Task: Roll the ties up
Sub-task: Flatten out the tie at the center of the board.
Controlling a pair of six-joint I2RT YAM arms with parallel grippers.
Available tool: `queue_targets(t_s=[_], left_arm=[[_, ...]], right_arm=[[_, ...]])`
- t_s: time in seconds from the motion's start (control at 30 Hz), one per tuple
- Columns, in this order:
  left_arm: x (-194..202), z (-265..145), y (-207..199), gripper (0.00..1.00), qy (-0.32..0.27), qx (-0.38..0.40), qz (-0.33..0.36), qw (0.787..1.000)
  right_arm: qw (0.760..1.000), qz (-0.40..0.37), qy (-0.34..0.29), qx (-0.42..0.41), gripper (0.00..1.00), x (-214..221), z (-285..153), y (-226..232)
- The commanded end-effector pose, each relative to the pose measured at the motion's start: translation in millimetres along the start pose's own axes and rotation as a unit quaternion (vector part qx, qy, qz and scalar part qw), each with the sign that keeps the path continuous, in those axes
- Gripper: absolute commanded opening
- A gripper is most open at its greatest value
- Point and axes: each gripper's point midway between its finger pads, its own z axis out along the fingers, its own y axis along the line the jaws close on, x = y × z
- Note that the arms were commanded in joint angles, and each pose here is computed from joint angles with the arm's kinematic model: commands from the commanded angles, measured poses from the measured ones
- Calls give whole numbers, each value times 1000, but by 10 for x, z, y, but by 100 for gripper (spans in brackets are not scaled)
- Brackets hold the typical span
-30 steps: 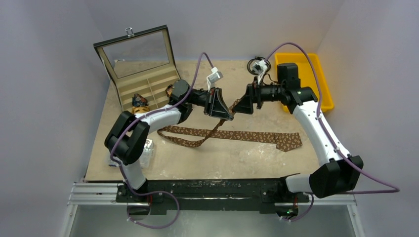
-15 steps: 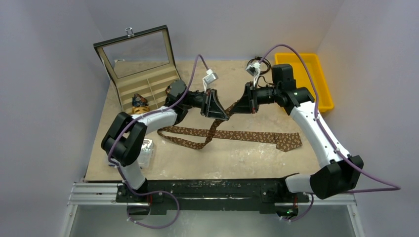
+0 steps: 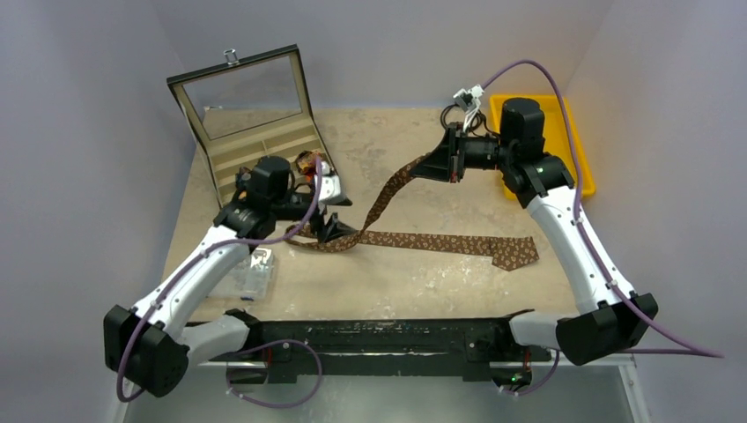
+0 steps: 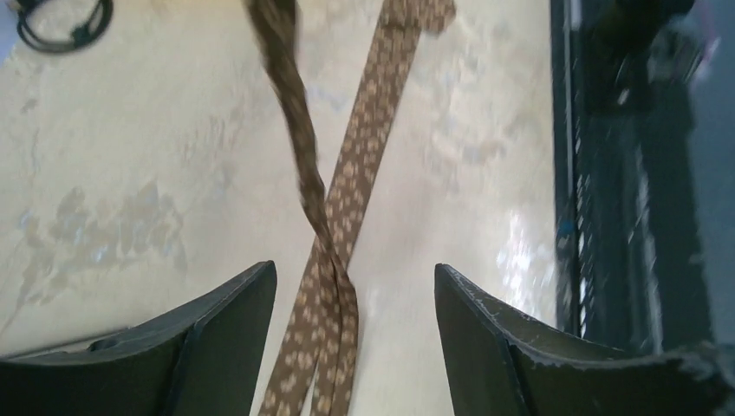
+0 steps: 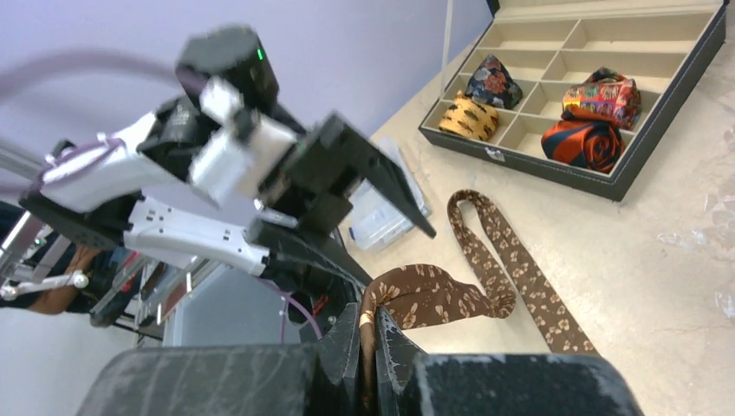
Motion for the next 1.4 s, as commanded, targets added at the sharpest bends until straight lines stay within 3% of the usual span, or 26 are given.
queue_targets(t_s=[0.0,0.13,0.3,0.5,0.6,0.7,0.77,0.83,0.97,1.1,1.37], left_arm=[[1133,-252,-120,65,160,13,134,978],[1557,-328,-17,57,216,7,204,955],[1769,-281,131,60,223,-31,217,950],[1628,34,192,67,185,-115,189,958],[1545,104,519,62,199,-242,189,931],[1423,127,452,62,174,-222,203,938],[1221,179,258,73,138,-175,207,953],[1020,260,119,80,113,-148,170,968],[877,301,322,83,95,-234,49,966],[833,446,323,83,45,-241,1,969],[1070,732,498,81,55,-264,-30,963]], right_arm=[[999,-9,-43,4,0,-251,-23,101],[999,-7,-39,7,0,-224,-19,76],[999,-10,-43,12,0,-269,-20,71],[999,-15,-49,14,0,-354,-22,89],[999,-16,-50,12,0,-368,-20,104],[999,-11,-52,7,0,-371,-7,104],[999,-11,-52,6,0,-380,1,96],[998,-14,-53,5,0,-394,1,101],[998,-15,-54,6,0,-409,-6,115],[998,-17,-54,8,0,-429,-12,123],[998,-28,-56,8,0,-505,-36,179]])
